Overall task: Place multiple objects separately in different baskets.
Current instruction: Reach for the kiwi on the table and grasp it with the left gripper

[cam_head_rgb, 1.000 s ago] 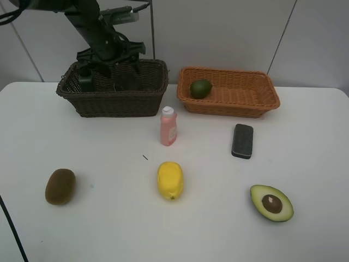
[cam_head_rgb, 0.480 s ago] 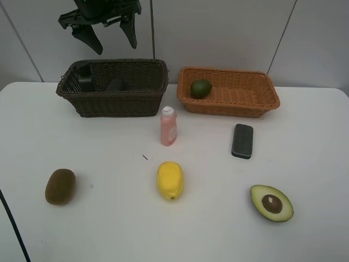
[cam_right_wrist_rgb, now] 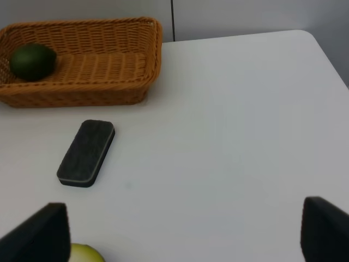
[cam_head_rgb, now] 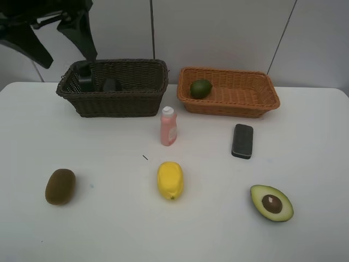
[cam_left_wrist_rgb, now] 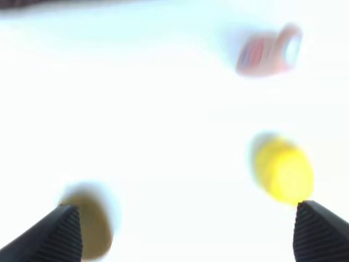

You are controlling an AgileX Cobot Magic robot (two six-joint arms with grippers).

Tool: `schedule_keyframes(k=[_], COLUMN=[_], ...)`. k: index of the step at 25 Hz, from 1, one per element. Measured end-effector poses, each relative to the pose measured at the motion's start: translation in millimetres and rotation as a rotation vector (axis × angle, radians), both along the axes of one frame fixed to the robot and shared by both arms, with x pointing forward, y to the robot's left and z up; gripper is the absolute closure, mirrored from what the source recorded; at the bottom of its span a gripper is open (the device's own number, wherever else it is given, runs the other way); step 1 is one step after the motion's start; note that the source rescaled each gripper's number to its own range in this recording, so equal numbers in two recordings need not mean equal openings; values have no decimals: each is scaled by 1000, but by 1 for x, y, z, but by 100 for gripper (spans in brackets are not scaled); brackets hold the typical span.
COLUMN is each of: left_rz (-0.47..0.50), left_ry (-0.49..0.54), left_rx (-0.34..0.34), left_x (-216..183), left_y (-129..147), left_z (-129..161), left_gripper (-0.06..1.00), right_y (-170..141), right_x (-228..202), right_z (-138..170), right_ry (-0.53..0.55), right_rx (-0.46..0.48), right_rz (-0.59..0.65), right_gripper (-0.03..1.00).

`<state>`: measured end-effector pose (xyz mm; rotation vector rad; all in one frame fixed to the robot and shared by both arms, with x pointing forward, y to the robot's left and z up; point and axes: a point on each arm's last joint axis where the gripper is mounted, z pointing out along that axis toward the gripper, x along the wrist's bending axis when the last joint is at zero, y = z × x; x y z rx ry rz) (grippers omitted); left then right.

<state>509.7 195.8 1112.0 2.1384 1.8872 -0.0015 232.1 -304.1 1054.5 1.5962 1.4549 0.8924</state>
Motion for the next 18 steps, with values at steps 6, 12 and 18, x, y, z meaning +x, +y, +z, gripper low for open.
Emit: schedule_keyframes(k=[6,12,18], left_rz=[24,75,84], left_ry=[193,292,288], left_rx=[89,136,193], left_x=[-68,-89,-71], left_y=[26,34,33], left_z=[-57,-118,-155], left_gripper=[-6,-6,-6], right_y=[0,0,0], right_x=[0,0,0], right_z=[0,0,0], right_ry=[0,0,0], right_rx=[0,0,0], right_rz=[0,0,0], right_gripper=[-3,-3,-3])
